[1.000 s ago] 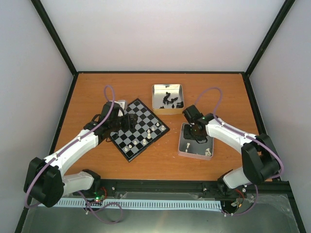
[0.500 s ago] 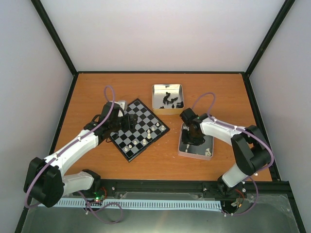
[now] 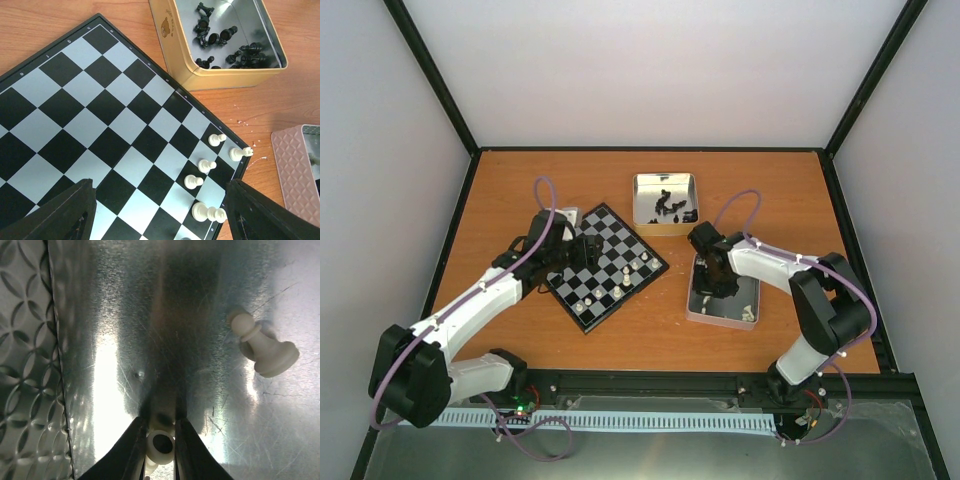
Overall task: Set up the chess pieces on the board
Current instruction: Pick up the chess piece from the storage box, then place the chess piece on the chessboard.
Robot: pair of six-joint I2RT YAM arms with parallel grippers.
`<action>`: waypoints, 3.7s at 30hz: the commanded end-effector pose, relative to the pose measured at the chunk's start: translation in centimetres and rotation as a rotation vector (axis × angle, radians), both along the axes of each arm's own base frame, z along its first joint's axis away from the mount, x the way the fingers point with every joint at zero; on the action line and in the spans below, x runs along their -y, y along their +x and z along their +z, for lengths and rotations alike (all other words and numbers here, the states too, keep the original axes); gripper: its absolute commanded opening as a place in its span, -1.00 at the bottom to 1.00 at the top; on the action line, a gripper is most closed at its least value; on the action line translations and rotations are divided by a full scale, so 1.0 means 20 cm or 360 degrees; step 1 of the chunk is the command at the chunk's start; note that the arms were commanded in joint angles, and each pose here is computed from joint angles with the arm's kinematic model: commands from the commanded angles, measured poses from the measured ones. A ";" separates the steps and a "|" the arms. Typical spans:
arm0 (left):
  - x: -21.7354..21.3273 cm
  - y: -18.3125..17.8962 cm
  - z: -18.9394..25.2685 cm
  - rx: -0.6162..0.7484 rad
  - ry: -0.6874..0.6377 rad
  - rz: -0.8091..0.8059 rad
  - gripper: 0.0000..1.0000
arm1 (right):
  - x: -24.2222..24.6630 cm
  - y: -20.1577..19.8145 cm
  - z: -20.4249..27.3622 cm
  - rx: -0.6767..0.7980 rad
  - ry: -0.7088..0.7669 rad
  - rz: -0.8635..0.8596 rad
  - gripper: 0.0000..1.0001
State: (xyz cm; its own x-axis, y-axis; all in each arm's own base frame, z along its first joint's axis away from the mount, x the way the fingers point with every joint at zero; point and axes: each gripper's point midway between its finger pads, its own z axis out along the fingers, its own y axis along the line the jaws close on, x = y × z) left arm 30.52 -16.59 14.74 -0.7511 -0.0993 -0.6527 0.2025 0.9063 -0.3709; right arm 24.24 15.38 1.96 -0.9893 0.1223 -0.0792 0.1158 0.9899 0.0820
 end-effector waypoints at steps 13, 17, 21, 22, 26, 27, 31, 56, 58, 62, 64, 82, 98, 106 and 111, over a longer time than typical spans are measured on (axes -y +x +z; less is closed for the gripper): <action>0.35 -0.13 0.43 0.0424 -0.0556 -0.0638 0.43 | -0.36 0.25 0.64 0.0451 0.0825 -0.0045 -0.76; 0.48 -0.14 0.50 0.0502 -0.0603 -0.0750 0.43 | -0.53 0.26 0.75 0.0341 0.1168 -0.0102 -0.76; 0.60 -0.14 0.47 0.0475 -0.0581 -0.0815 0.38 | -0.64 0.26 0.80 0.0139 0.1448 -0.0317 -0.76; 0.62 -0.14 0.46 0.0470 -0.0575 -0.0819 0.35 | -0.65 0.25 0.80 0.0080 0.1515 -0.0395 -0.75; 0.66 -0.13 0.44 0.0452 -0.0579 -0.0822 0.27 | -0.67 0.23 0.77 -0.0108 0.1668 -0.0675 -0.76; 0.67 -0.13 0.44 0.0452 -0.0589 -0.0831 0.24 | -0.67 0.23 0.77 -0.0131 0.1680 -0.0728 -0.75; 0.70 -0.13 0.44 0.0418 -0.0612 -0.0864 0.12 | -0.66 0.23 0.76 -0.0201 0.1710 -0.0859 -0.74; 0.75 -0.12 0.31 0.0299 -0.0563 -0.0941 -0.64 | -0.66 0.24 0.79 -0.0246 0.1818 -0.1017 -0.70; 0.75 -0.11 0.31 0.0299 -0.0560 -0.0938 -0.70 | -0.66 0.24 0.79 -0.0250 0.1817 -0.1012 -0.70; 0.75 -0.10 0.31 0.0299 -0.0551 -0.0928 -0.86 | -0.66 0.24 0.80 -0.0243 0.1822 -0.0999 -0.70; 0.75 -0.10 0.30 0.0293 -0.0539 -0.0921 -0.91 | -0.66 0.24 0.79 -0.0242 0.1819 -0.0999 -0.69; 0.35 -0.18 0.01 -0.0144 0.0093 -0.0520 -0.98 | -0.39 0.30 0.69 0.0130 0.1372 -0.0902 0.11; 0.13 -0.24 -0.33 -0.0551 0.0480 -0.0322 -0.98 | -0.22 0.25 0.63 0.0240 0.1133 -0.0904 0.10; 0.21 -0.21 -0.39 -0.0590 0.0442 -0.0400 -0.97 | -0.18 0.24 0.63 0.0259 0.1112 -0.0928 0.10; 0.23 -0.20 -0.40 -0.0601 0.0429 -0.0429 -0.96 | -0.17 0.23 0.61 0.0251 0.1103 -0.0940 0.10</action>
